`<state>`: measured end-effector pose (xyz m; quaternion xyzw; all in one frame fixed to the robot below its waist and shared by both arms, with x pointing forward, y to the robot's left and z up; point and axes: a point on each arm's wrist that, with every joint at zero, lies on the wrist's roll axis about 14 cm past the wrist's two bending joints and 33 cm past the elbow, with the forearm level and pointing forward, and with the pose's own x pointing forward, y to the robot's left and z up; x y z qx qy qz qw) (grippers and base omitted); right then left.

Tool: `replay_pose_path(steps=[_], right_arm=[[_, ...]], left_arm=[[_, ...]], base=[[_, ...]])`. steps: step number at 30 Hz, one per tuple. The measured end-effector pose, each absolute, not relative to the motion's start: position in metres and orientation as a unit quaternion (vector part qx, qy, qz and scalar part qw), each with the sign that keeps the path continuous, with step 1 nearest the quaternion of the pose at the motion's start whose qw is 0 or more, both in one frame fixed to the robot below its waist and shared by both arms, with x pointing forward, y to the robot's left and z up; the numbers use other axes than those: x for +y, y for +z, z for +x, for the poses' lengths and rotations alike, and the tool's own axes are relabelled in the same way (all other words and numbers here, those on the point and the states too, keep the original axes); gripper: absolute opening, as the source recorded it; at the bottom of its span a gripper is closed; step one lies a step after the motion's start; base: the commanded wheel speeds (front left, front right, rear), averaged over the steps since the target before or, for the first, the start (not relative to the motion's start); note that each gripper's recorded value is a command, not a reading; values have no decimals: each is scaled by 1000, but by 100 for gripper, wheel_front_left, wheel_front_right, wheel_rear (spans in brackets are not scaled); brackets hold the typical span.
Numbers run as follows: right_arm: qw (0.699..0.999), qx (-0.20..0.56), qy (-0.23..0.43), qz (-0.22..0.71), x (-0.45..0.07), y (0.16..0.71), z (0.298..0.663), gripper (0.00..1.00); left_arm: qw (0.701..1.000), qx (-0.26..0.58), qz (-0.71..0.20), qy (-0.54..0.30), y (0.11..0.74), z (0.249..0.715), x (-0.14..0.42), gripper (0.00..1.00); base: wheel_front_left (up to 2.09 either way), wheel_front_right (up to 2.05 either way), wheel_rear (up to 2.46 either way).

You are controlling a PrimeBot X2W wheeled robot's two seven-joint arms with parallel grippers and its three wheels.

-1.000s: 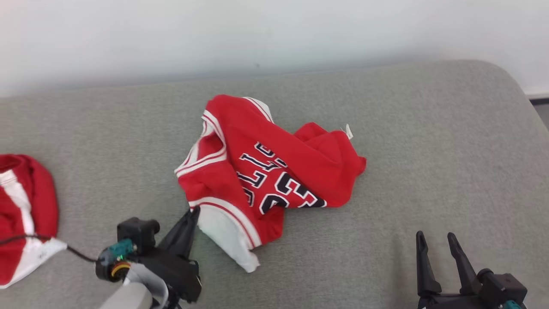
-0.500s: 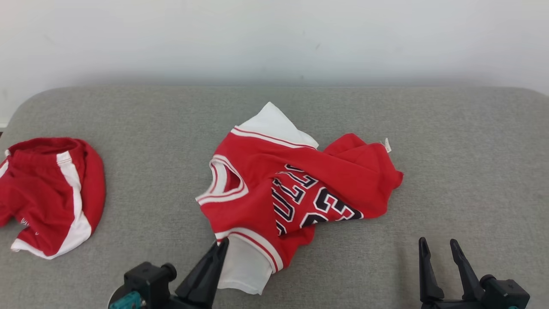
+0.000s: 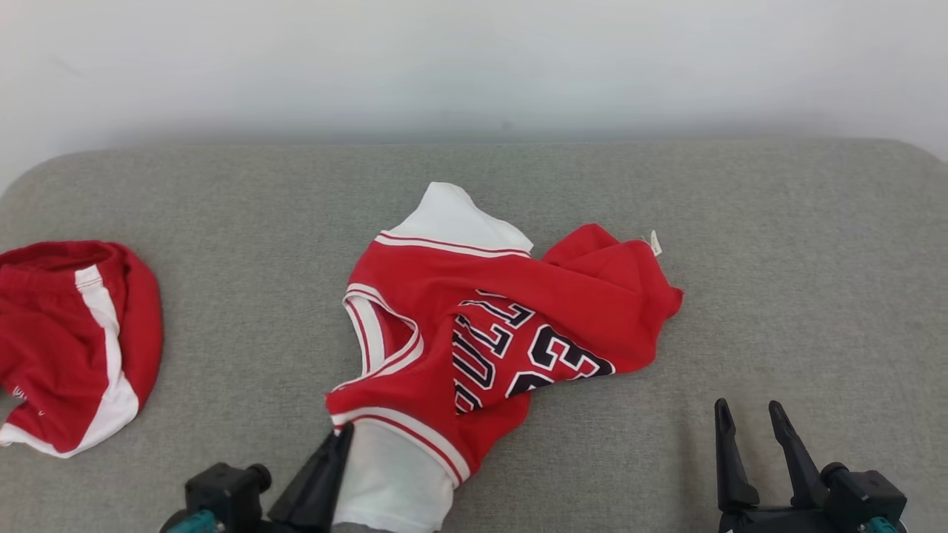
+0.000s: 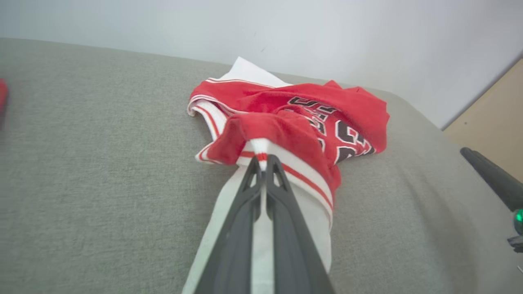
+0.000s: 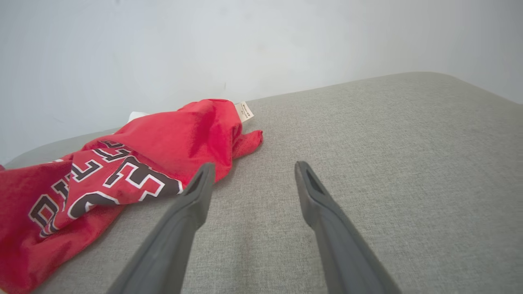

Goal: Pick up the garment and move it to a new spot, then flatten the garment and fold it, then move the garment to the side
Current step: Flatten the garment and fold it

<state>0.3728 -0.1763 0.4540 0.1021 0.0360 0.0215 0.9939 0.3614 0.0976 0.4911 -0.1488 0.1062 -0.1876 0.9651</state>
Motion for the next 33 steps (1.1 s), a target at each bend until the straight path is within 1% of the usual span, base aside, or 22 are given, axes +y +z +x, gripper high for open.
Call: replay_pose_path(steps=[6, 8, 12, 20, 21, 22, 23, 27, 33], right_arm=[[994, 41, 1, 98, -190, 450, 366, 100], [994, 43, -3, 98, -192, 449, 364, 100], [994, 42, -14, 96, -199, 449, 363, 100], [994, 44, -26, 95, -206, 448, 360, 100], [994, 42, -26, 95, -207, 449, 360, 100], [994, 41, -26, 95, -207, 450, 361, 100], [994, 39, -24, 95, -206, 451, 361, 100], [995, 30, -16, 95, -202, 457, 365, 100], [996, 16, -3, 92, -194, 466, 368, 100]], left_arm=[[971, 98, -141, -164, 476, 387, 112, 0], [975, 102, -111, -165, 468, 395, 115, 0], [975, 106, -108, -162, 456, 414, 116, 0], [975, 126, -103, -153, 435, 424, 120, 0], [975, 123, -103, -150, 436, 425, 121, 20], [977, 117, -103, -147, 439, 426, 122, 85], [978, 110, -102, -145, 443, 427, 124, 100], [981, 87, -109, -132, 453, 423, 131, 100], [988, 45, -117, -91, 471, 408, 153, 100]], base=[[0, 0, 0], [0, 0, 0], [0, 0, 0], [0, 0, 0], [0, 0, 0], [0, 0, 0], [0, 0, 0], [0, 0, 0], [0, 0, 0]])
